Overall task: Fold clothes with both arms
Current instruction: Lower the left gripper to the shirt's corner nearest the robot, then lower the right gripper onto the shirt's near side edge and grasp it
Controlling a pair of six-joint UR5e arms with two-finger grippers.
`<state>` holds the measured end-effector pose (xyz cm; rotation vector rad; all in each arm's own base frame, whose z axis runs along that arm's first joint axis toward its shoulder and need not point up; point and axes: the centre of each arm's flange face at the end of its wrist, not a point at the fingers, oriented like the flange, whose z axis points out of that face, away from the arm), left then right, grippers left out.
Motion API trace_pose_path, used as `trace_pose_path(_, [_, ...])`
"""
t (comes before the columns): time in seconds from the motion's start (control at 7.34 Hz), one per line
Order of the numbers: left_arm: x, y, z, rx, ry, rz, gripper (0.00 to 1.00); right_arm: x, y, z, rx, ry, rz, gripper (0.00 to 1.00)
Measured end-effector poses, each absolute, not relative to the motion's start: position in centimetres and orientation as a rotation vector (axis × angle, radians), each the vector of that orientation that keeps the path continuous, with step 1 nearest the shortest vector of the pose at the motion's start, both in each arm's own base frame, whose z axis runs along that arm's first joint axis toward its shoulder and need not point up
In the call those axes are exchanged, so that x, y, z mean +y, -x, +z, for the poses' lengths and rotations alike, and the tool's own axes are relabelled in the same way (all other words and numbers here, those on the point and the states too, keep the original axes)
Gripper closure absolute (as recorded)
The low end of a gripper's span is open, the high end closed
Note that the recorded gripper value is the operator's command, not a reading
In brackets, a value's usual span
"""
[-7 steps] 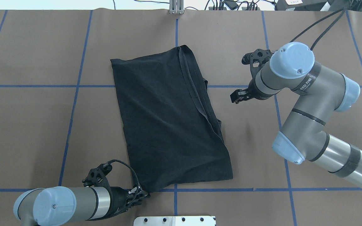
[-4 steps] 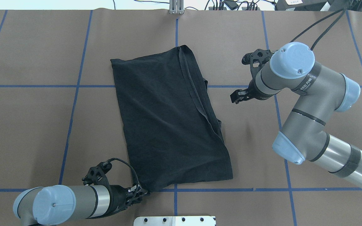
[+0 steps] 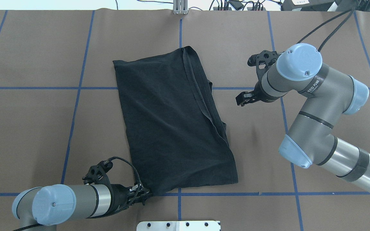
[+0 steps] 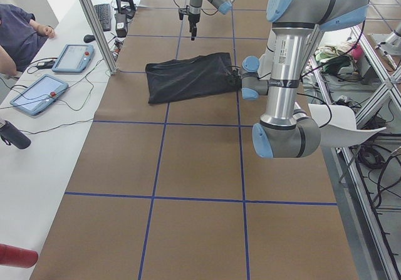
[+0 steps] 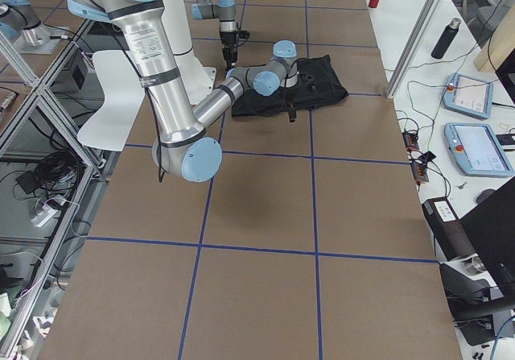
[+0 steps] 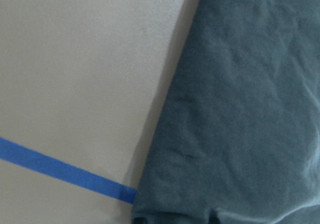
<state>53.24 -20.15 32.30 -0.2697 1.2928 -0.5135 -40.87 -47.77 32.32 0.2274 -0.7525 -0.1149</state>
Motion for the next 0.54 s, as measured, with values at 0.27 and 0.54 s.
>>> trace_pose_path(0.27, [-20.03, -53.24, 32.28, 1.293, 0.271, -0.511, 1.00, -47.67, 40.80, 32.45, -0.753, -0.224, -0.108, 0.00])
trace_pose_path(0.54, [-19.97, -53.22, 32.31, 1.292, 0.271, -0.510, 1.00, -47.01, 41.27, 32.10, -0.769, -0.194, -0.048, 0.00])
